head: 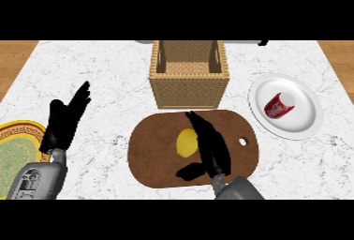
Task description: Pick the lemon from the cutting board and place it in the basket
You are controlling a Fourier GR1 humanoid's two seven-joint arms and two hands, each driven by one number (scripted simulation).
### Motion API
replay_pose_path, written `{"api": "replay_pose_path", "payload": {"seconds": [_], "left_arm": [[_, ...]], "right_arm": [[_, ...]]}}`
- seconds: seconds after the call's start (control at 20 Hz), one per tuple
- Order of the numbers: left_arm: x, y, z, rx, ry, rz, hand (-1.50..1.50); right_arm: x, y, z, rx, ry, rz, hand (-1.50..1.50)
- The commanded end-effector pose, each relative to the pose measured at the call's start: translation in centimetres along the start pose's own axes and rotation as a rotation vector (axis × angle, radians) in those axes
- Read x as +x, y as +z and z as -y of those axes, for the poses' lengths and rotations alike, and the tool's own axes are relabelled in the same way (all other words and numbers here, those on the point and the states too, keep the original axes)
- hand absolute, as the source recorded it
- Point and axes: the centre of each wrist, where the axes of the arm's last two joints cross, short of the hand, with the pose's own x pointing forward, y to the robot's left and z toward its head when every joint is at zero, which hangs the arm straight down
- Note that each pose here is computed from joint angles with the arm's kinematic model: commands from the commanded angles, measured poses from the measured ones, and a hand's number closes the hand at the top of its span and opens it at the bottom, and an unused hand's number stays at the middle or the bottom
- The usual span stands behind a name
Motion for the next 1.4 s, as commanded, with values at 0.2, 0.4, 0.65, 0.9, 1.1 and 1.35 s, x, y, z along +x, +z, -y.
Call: {"api": "replay_pose_path", "payload": {"seconds": [0.2,0.4,0.65,0.9,1.1,1.35], "left_arm": [[-1.5,-0.3,0.2,0.004,-0.006,-0.004,0.00],[-0.5,-0.4,-0.5,0.005,0.006,0.003,0.00],[1.0,-1.1,-0.4,-0.046,-0.029,0.031,0.00],[1.9,-1.5,2.3,-0.118,-0.029,0.065,0.00],[2.8,-1.8,2.9,-0.163,-0.042,0.085,0.00],[4.0,-2.6,4.4,-0.177,-0.047,0.118,0.00]], "right_arm": [[-0.4,-0.3,-1.0,-0.045,0.178,0.052,1.50],[1.9,-0.8,-1.6,-0.086,0.224,0.078,1.50],[4.0,-3.4,-1.8,-0.099,0.397,-0.013,1.50],[7.2,-6.8,0.6,-0.034,0.579,-0.192,1.50],[11.5,-9.2,2.8,-0.082,0.673,-0.238,1.50],[15.8,-10.0,5.7,-0.184,0.389,-0.231,1.50]]}}
